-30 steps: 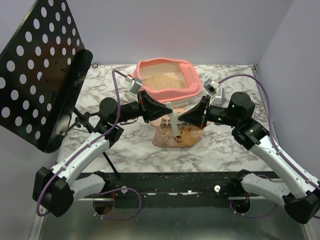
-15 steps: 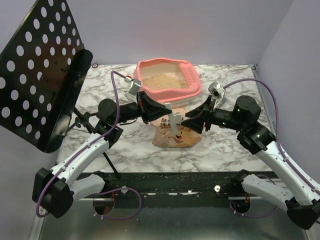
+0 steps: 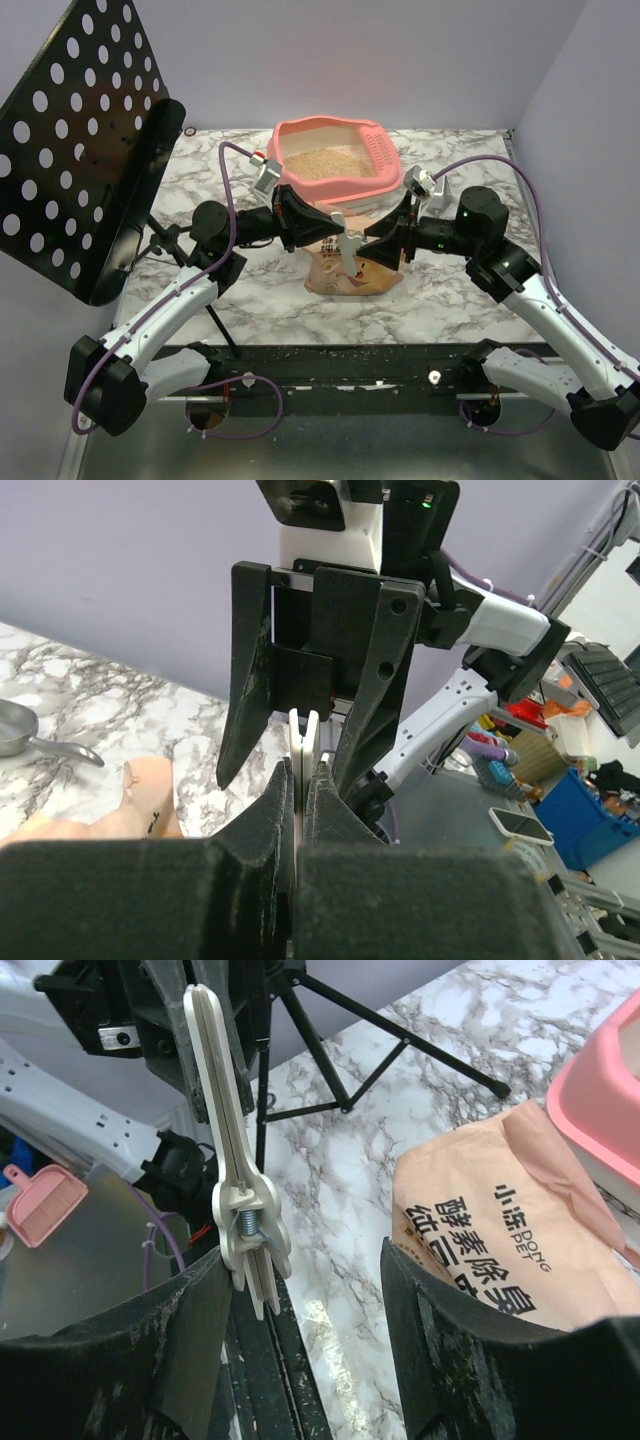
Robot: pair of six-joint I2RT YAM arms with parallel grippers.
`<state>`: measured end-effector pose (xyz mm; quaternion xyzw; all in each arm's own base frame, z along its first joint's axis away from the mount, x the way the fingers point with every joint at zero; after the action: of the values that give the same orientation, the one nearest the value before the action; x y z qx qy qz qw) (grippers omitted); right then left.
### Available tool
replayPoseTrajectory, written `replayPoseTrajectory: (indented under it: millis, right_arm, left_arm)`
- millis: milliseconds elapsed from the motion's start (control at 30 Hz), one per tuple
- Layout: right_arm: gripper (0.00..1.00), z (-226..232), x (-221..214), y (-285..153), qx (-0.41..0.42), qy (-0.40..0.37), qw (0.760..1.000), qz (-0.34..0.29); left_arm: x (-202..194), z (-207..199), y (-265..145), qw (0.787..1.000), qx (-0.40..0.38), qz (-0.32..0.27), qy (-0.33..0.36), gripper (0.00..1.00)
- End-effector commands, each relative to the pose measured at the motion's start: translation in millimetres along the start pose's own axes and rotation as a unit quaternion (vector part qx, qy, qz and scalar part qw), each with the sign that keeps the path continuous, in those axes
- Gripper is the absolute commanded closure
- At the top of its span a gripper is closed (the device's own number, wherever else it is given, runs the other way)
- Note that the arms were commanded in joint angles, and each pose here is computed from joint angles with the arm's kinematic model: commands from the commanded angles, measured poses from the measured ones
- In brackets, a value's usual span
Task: Fill the litter box with clean litter
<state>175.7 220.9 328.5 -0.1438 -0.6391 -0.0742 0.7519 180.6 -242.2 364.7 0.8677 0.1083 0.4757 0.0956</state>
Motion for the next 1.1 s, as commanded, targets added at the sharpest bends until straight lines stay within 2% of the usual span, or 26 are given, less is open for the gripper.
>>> replayPoseTrajectory:
  millis: [0,467,567,600,633,667,700,767,833,900,1067]
  right_arm:
    - [0.32,14,15,2,0.060,-0.026,0.997,-0.028]
    - [0.37,24,15,3,0.112,-0.029,0.993,-0.036]
    - [0.41,23,12,5,0.114,-0.025,0.993,-0.031]
    - [0.46,23,11,5,0.115,-0.022,0.993,-0.030]
    - [0.60,22,10,6,0.115,-0.020,0.993,-0.028]
    - [0.89,20,9,8,0.110,-0.018,0.993,-0.027]
    - [1.00,19,9,8,0.104,-0.017,0.994,-0.029]
    - [1.00,15,12,6,0.075,-0.021,0.996,-0.036]
    - [1.00,11,20,0,0.035,-0.035,0.998,-0.050]
    - [1.00,8,27,-9,-0.003,-0.049,0.997,-0.059]
    - [1.00,-9,37,-24,-0.105,-0.061,0.992,-0.034]
  left_arm:
    - [-3,-13,0,0.999,-0.038,0.013,0.017,1.00]
    - [-7,-15,2,0.998,-0.048,0.023,0.013,1.00]
    - [-6,-16,2,0.998,-0.050,0.023,0.014,1.00]
    - [-7,-15,2,0.998,-0.049,0.022,0.014,1.00]
    - [-6,-15,2,0.998,-0.049,0.021,0.013,1.00]
    - [-6,-16,2,0.998,-0.050,0.022,0.013,1.00]
    - [-6,-16,2,0.998,-0.051,0.022,0.013,1.00]
    - [-7,-16,2,0.998,-0.050,0.024,0.012,0.80]
    - [-9,-15,1,0.998,-0.040,0.039,0.013,0.69]
    - [-9,-6,0,0.998,0.004,0.055,0.034,0.55]
    - [-19,27,-19,0.982,0.145,0.092,0.077,0.48]
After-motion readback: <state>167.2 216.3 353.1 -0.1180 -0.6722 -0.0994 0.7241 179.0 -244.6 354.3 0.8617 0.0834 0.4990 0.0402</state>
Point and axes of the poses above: each gripper's point midway between its finger pads, its own y axis out along the fingers, its own z axis along the line the jaws close on, x = y × z, the point moved 5 cm from there along -y, back along the fingers, and after that the axes turned 9 degrees about -y, right-handed, at the moved point
